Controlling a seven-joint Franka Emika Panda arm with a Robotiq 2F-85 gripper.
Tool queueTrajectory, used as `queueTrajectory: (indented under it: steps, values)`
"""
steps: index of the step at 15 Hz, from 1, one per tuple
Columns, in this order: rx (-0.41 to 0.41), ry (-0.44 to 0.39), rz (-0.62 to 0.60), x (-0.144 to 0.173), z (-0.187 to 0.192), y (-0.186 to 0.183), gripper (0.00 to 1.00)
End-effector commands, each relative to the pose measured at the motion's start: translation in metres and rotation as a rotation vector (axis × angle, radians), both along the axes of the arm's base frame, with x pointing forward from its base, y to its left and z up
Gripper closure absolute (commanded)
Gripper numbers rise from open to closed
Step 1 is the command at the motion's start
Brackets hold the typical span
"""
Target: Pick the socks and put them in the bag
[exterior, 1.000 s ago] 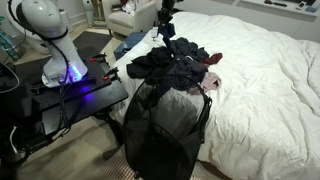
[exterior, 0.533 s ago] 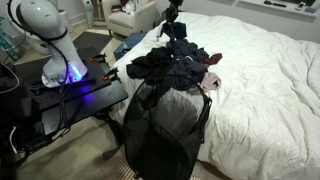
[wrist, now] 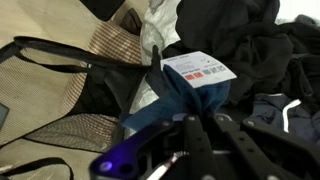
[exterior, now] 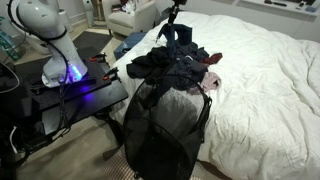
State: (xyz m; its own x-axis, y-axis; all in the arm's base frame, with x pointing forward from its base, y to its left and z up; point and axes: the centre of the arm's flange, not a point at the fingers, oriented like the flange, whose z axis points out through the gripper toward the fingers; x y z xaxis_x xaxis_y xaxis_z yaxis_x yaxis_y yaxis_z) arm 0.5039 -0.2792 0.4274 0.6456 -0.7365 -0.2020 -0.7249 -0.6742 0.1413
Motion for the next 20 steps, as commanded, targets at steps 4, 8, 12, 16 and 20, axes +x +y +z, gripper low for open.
queueTrajectory:
  steps: [4, 8, 12, 16, 20]
  values:
    - [-0.041, -0.048, -0.346, -0.056, 0.014, -0.041, 0.98]
    - [-0.071, -0.059, -0.549, -0.086, 0.024, -0.064, 0.98]
    - [-0.117, -0.072, -0.754, -0.121, 0.038, -0.084, 0.98]
    - [-0.237, -0.118, -0.933, -0.141, 0.052, -0.094, 0.98]
    - [-0.397, -0.137, -1.099, -0.156, 0.058, -0.100, 0.98]
